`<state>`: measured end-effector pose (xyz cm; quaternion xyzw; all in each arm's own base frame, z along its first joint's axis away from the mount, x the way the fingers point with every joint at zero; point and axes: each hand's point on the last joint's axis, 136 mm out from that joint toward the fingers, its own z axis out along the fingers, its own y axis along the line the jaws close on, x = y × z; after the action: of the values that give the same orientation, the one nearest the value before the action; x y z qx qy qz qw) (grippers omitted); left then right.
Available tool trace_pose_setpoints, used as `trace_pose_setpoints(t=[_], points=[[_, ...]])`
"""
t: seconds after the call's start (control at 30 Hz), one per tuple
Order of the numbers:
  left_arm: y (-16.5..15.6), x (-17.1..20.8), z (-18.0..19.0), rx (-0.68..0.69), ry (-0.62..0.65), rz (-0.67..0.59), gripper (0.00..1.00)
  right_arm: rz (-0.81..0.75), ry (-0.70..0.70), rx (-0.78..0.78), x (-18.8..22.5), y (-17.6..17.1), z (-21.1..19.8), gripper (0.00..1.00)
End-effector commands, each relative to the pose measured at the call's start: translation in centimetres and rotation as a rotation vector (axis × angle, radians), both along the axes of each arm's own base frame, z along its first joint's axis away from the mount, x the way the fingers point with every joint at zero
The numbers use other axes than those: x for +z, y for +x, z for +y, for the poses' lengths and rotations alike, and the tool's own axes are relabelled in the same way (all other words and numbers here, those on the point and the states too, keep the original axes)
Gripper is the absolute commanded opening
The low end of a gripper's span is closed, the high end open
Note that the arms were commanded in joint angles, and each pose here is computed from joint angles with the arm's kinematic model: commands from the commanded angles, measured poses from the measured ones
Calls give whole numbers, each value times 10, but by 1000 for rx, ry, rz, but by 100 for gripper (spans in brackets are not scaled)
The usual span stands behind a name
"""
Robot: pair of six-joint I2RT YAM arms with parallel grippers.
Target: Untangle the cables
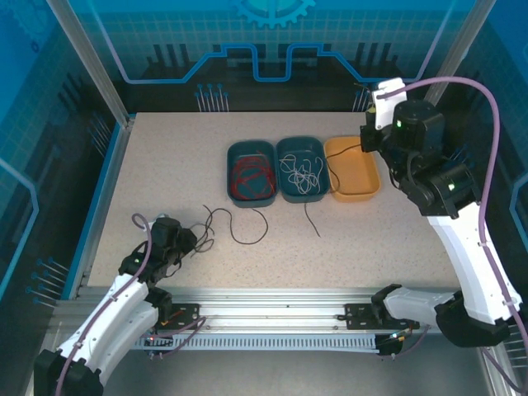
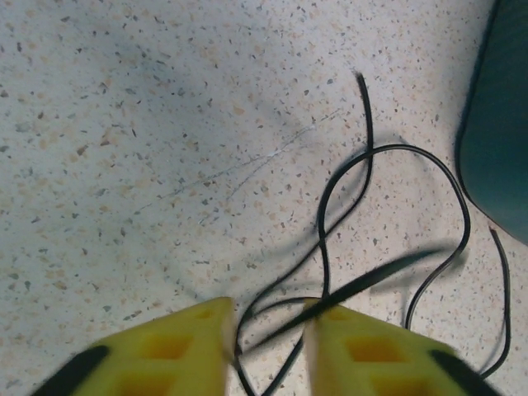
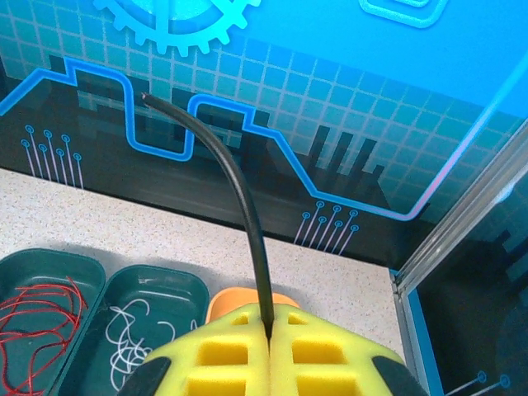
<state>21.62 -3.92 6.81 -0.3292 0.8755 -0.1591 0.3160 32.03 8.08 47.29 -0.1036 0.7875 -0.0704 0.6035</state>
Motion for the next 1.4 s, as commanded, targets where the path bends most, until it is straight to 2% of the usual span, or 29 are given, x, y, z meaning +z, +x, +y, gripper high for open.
trace_pose_setpoints(t=[0.0, 0.17, 0.43, 0.53, 0.77, 1.03, 1.37], points=[[7, 16, -6, -18, -34, -44, 39, -57, -12, 17, 21, 15, 3, 0], [7, 14, -11, -31, -59, -45, 55, -110, -25, 25, 33, 48, 9, 0], [6, 14, -12, -38, -66, -37, 79, -84, -37, -21, 26, 108, -5, 0], [6, 14, -12, -35, -68, -38, 99, -65, -59, -48, 18, 125, -14, 0], [7, 17, -10, -21, -60, -40, 99, 0, -88, -74, -14, 145, -27, 0], [8, 23, -7, -15, -43, -42, 99, 85, -81, -80, -54, 152, -33, 0], [7, 21, -3, 15, -41, -40, 99, 256, 18, -27, -128, 162, -24, 0]])
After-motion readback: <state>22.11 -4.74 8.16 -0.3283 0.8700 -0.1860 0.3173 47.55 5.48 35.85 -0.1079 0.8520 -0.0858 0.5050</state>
